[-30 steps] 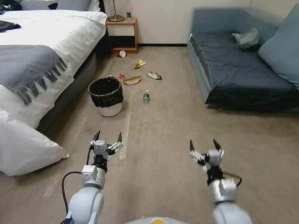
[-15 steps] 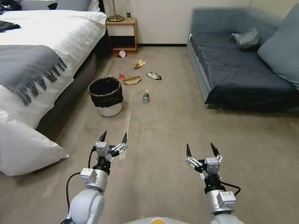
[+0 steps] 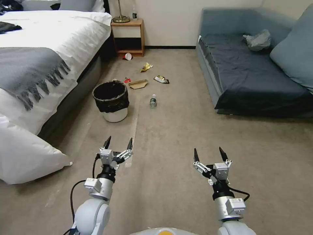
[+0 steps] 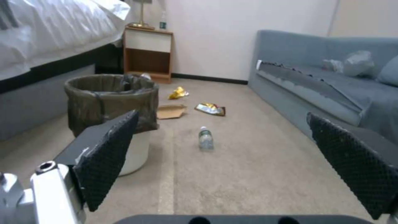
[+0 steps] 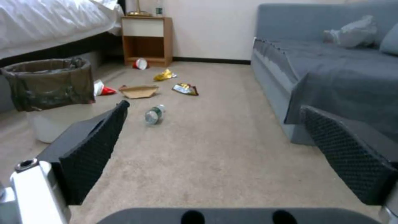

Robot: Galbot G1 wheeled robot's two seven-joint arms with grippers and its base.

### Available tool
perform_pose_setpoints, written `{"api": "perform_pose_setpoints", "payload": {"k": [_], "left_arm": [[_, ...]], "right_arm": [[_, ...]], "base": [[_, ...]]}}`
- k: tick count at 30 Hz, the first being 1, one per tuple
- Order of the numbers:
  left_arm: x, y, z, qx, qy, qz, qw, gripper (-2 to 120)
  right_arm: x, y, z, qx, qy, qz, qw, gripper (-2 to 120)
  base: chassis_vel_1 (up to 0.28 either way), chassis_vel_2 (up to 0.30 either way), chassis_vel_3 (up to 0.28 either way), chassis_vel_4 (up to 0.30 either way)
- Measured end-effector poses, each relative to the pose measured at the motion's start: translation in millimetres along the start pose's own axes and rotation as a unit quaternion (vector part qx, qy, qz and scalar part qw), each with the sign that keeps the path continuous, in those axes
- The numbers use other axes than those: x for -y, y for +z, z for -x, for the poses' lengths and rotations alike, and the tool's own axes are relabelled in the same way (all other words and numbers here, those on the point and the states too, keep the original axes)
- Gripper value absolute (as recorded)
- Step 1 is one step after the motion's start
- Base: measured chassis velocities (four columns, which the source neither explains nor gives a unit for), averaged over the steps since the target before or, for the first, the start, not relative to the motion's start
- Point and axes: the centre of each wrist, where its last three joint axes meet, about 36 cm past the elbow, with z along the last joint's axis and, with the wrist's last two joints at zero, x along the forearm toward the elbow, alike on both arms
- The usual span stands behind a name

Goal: Pick up the trash can from the floor.

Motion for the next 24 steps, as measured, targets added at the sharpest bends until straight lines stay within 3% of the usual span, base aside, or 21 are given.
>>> {"api": "perform_pose_setpoints", "payload": {"k": [19,24], "left_arm": [[-0.7,1.5,1,0.002,0.0,-0.008,1.0,99],[-3.0,7.0,1,0.018,-0.001,-0.013,0.9997,99]], "right_arm": [[2,6,3,0.024,-0.009,0.001,1.0,100],[3,11,3,0.024,-0.012,-0.001,1.0,100]], "base": [[0.064,0.066,0.065,0.066],[0.115,0.117,0.118,0.106]]}}
